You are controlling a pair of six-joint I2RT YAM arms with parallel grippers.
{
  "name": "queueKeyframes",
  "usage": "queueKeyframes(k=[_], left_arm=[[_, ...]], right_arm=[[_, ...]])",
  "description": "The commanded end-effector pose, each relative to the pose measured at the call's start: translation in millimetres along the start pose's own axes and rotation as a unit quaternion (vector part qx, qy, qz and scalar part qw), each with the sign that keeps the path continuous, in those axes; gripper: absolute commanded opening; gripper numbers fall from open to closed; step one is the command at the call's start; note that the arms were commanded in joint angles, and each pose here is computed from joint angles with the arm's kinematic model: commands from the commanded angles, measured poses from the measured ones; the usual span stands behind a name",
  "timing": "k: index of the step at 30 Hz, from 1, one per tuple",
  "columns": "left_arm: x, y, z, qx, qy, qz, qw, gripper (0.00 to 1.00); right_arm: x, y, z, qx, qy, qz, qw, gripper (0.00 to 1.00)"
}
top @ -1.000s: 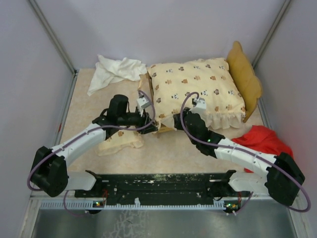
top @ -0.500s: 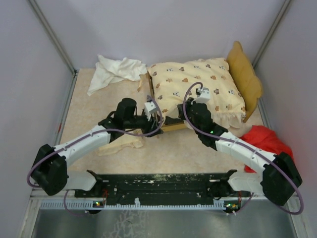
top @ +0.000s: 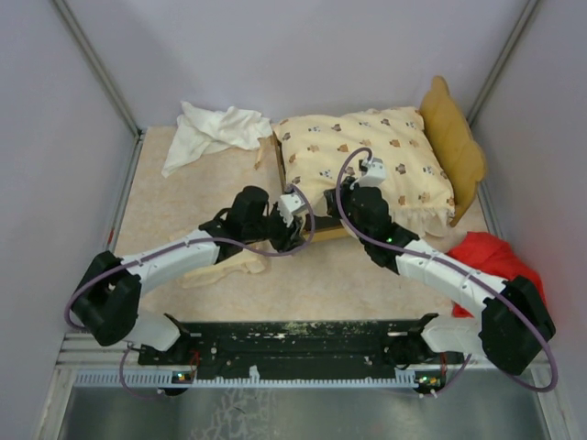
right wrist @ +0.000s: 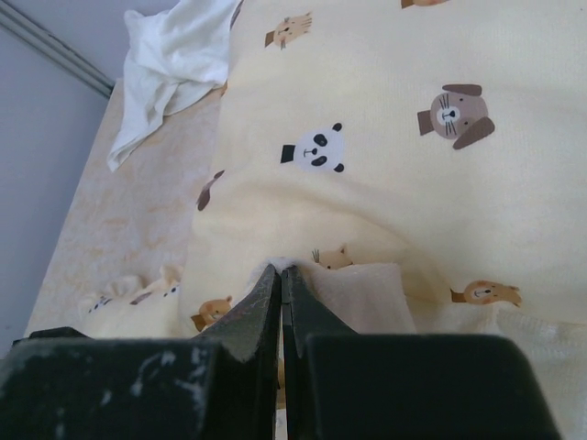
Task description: Set up the pet bed
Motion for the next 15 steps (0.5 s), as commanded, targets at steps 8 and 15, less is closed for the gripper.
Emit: queueKeyframes(k=[8,15], left_arm=[[-14.4,-4.8,-55.6,-0.063,0.012,0.04,0.997,0.0],[-56.1,-30.6,-104.1,-0.164,-0.071,0.164,0.97,0.02]], right_arm=[[16.9,0.2,-44.0,-0.066,0.016,-0.024,0.997,0.0],[15.0,3.9,-44.6,-0.067,0.017,-0.025,0.997,0.0]])
Point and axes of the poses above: each gripper's point midway between its finger pads, its own y axis out along the fingers, its own x axis along the line the jaws close on, z = x × y, the point moved 5 cm from there along -y, back along the fingers, and after that the axes turned 1 degree about -y, right-handed, at the moved point
